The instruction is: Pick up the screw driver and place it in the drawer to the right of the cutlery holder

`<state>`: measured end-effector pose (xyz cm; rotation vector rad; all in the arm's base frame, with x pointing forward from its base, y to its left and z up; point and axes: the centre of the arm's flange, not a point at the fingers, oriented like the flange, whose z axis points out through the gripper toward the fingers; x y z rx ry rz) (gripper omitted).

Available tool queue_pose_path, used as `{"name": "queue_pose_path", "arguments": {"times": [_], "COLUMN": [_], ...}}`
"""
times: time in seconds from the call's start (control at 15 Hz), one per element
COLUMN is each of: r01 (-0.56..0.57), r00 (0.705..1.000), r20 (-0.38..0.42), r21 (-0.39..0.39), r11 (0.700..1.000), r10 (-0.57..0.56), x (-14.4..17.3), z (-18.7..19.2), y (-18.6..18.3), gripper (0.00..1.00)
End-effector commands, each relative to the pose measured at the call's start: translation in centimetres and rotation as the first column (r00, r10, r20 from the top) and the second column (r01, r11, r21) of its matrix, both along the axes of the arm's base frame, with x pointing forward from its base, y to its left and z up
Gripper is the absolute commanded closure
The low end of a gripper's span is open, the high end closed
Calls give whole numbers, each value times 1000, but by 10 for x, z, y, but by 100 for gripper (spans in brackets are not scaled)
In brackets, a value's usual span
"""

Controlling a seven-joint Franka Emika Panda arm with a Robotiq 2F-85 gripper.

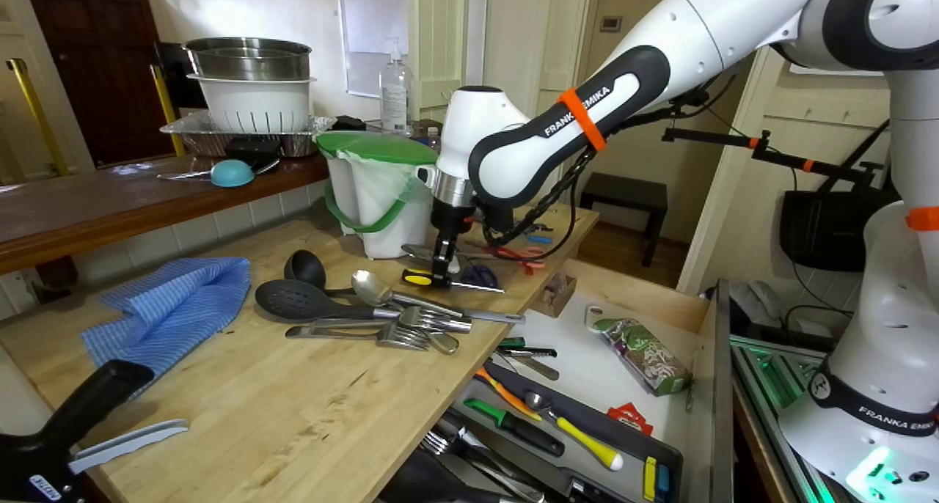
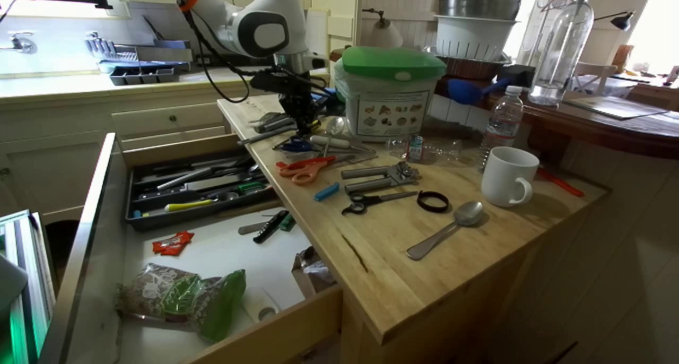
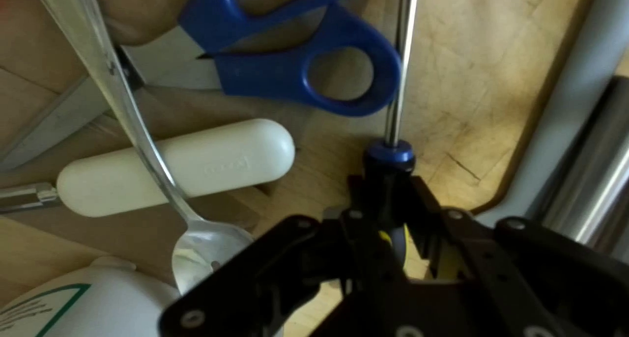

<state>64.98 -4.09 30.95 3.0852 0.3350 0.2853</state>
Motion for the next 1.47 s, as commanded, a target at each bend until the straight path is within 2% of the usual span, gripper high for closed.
{"name": "queue_pose_path", "arguments": {"times": [0.0,0.2,0.6,0.73,0.8,1.07,1.4], "r01": [-24,-142,-347,-365,-351,-316,-317], "r00": [1000,989,937,929,935,949,948], "r20": [9,45,84,96,94,50,20], "r21": [14,14,80,88,93,80,55], "r11": [1000,990,935,927,932,945,947], "r10": [24,142,340,357,342,313,317], "x": [-3,-16,-38,-46,-48,-39,-29], "z": [8,24,44,46,45,30,13], "y": [0,11,28,26,22,0,-26], "gripper": [94,94,94,94,94,94,94]}}
